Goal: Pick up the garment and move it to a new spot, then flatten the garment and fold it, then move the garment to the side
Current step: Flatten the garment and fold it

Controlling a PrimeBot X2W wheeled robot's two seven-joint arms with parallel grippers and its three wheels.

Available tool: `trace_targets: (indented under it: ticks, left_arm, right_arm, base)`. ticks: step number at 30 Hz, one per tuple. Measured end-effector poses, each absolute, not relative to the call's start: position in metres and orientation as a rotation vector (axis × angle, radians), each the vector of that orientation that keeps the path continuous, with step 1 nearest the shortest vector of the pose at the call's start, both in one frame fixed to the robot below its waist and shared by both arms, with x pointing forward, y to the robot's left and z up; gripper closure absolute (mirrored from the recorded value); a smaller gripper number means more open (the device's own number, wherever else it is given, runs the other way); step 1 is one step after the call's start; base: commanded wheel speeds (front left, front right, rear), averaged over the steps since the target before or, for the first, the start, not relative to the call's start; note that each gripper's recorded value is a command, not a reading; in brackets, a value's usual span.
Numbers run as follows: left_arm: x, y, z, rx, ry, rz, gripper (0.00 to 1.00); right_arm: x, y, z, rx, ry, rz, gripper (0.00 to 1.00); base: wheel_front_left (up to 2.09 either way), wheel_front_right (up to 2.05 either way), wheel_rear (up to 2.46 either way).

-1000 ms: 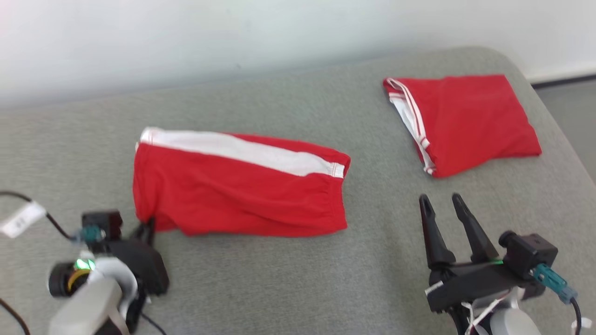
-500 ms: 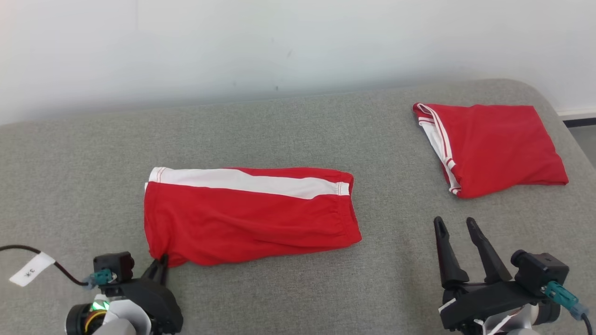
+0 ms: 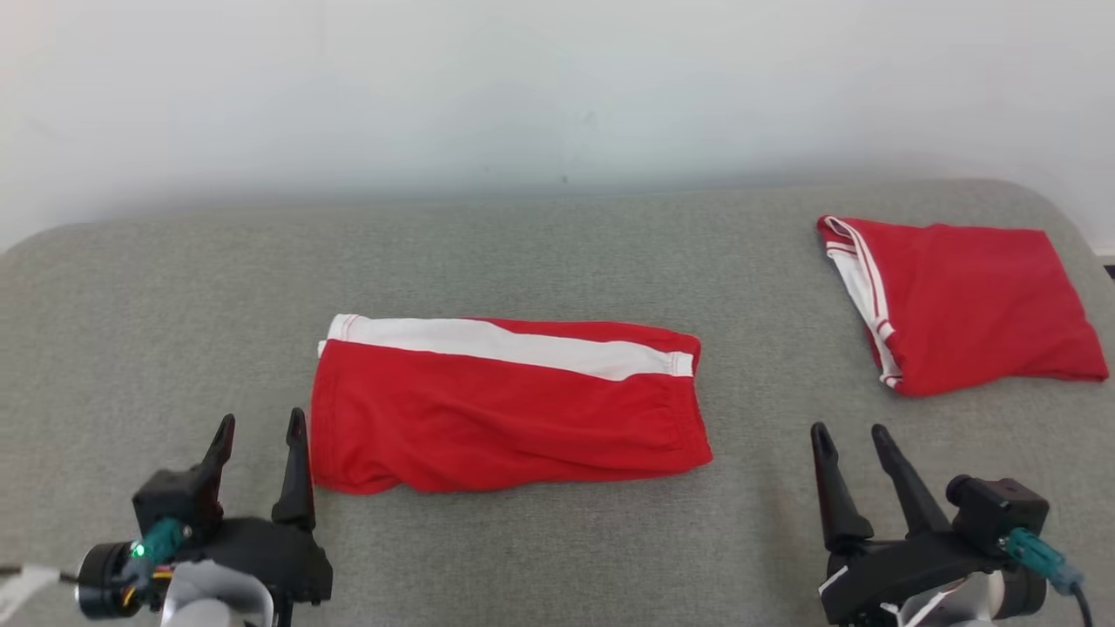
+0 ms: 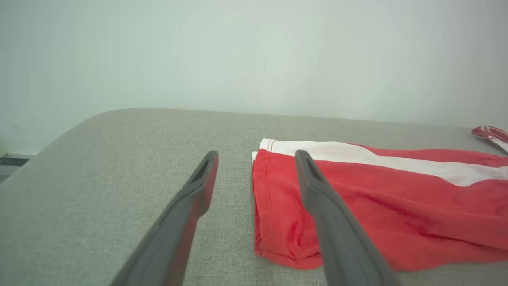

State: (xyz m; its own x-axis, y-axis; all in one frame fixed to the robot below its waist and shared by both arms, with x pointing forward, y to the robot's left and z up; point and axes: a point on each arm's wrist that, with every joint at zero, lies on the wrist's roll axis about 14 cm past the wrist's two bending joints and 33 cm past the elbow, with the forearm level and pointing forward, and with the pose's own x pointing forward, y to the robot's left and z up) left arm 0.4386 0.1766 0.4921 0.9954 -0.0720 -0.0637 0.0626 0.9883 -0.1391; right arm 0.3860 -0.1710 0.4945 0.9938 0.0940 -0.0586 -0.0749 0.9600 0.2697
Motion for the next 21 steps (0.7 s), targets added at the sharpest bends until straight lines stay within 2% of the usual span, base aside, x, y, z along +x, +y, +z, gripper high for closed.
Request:
trace_targets:
  ticks: [11, 15, 21]
  left_arm:
    - [0.39, 0.227, 0.51, -0.001, -0.029, 0.057, 0.0]
    - [0.371, 0.245, 0.508, 0.026, -0.027, 0.098, 0.0]
    - [0.346, 0.258, 0.499, 0.043, -0.004, 0.144, 0.0]
  right_arm:
    - [0.404, -0.137, 0.478, 0.255, 0.148, 0.172, 0.0]
    - [0.414, -0.127, 0.479, 0.253, 0.152, 0.197, 0.0]
    - [0.429, -0.113, 0.463, 0.22, 0.243, 0.224, 0.0]
  base:
    - [0.0, 0.0, 0.0]
    - [0.0, 0.0, 0.0]
    - [0.0, 0.0, 0.0]
